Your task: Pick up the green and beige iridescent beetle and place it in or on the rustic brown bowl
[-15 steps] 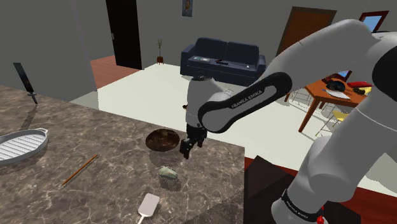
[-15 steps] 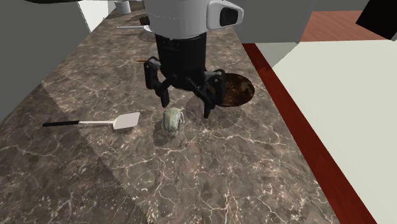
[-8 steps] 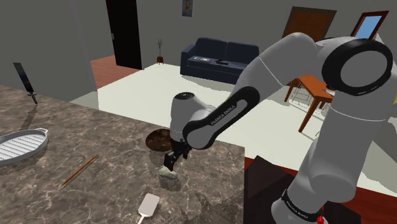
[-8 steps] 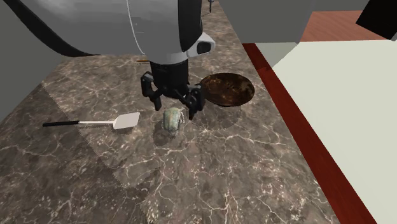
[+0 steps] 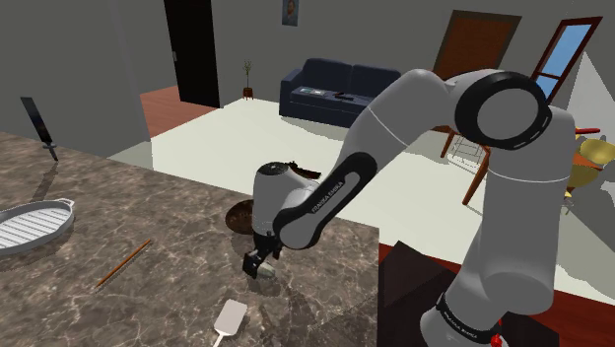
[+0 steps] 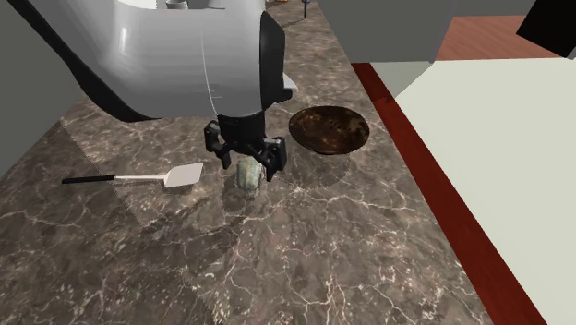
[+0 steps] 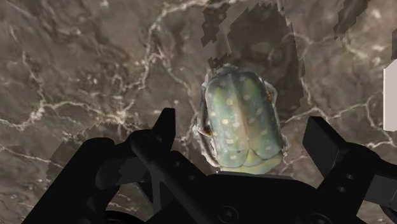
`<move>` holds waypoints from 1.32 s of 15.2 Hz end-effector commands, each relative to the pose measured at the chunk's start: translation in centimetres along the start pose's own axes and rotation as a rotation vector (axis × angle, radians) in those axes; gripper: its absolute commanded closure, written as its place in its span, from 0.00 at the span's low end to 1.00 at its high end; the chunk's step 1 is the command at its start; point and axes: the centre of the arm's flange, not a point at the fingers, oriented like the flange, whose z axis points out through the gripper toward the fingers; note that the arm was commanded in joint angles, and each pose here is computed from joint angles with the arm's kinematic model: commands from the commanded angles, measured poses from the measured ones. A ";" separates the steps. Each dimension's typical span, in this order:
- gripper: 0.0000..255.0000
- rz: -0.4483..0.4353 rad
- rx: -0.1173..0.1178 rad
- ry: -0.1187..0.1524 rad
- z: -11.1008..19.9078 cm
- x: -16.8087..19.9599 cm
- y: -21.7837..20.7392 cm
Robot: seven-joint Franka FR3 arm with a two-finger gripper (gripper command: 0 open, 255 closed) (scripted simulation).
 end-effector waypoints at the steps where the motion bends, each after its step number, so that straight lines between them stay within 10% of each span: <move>1: 0.00 0.000 0.000 0.000 1.1 0.0 -0.1; 10: 0.00 0.000 0.000 0.000 1.9 0.0 -0.1; 11: 1.00 0.000 0.000 0.000 1.9 0.0 -0.1; 20: 1.00 0.000 0.000 0.000 1.9 0.0 -0.1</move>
